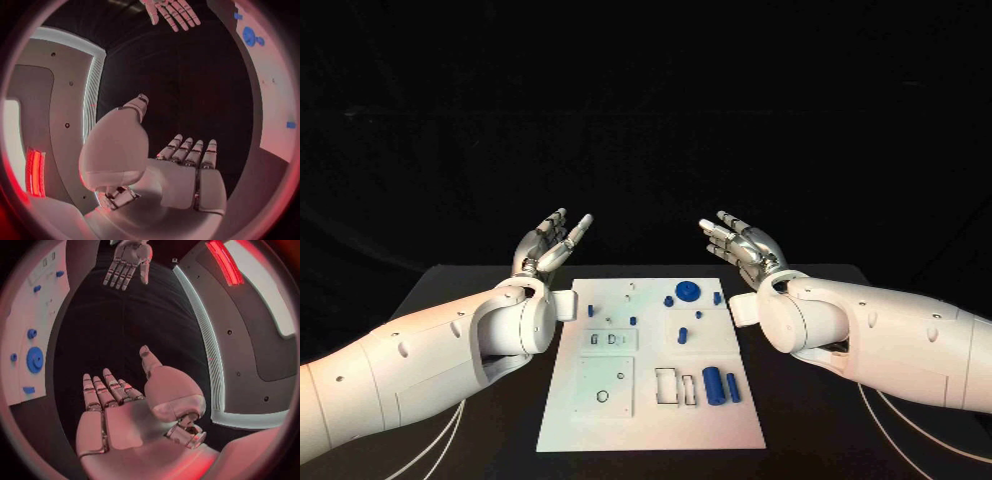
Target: Assemble the parts on the task board
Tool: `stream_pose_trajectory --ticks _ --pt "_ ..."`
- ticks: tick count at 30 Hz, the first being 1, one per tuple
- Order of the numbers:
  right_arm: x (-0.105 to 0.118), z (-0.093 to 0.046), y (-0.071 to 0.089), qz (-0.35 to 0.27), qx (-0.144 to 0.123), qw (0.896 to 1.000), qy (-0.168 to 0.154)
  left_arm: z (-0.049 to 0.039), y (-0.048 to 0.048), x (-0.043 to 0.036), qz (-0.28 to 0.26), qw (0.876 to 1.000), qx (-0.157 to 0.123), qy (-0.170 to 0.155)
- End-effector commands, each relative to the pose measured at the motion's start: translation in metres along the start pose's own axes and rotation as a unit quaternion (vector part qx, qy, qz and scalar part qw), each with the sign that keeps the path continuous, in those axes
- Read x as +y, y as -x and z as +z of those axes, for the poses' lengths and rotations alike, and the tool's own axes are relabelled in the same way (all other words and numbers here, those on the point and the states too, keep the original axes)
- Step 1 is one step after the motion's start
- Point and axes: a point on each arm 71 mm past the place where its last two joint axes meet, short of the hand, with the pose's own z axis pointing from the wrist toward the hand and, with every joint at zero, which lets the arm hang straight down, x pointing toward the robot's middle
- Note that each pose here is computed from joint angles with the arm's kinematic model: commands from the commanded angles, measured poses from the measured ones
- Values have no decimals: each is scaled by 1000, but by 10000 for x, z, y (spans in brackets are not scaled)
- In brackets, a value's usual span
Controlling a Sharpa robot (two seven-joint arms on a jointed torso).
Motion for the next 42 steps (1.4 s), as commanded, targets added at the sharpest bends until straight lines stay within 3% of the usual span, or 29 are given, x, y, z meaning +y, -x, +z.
stream_pose_trajectory --ticks 1,5,10,11,14,22,30,35,36,40,42 --pt "12 33 -113 25 107 994 -15 8 -53 -37 -27 999 30 -18" --pt "29 61 -115 25 133 991 -20 8 -53 -37 -27 999 30 -18" --pt "37 73 -116 25 146 989 -22 8 -53 -37 -27 999 30 -18" --pt "186 172 144 -200 116 968 93 -64 48 -107 -33 998 38 -23" --pt "213 196 161 -243 122 956 106 -76 56 -125 -36 998 42 -26" --pt "267 316 190 -401 158 896 104 -154 43 -226 -45 997 57 -31" --pt "337 390 167 -497 169 844 104 -246 -8 -345 -57 995 80 -33" --pt "388 434 105 -562 177 801 106 -306 -54 -439 -67 992 96 -36" --pt "392 437 99 -567 178 797 107 -311 -58 -446 -68 992 97 -36" --pt "442 471 31 -615 180 759 113 -362 -96 -517 -75 990 109 -38" --pt "460 483 2 -628 181 748 115 -378 -107 -542 -77 990 112 -39"
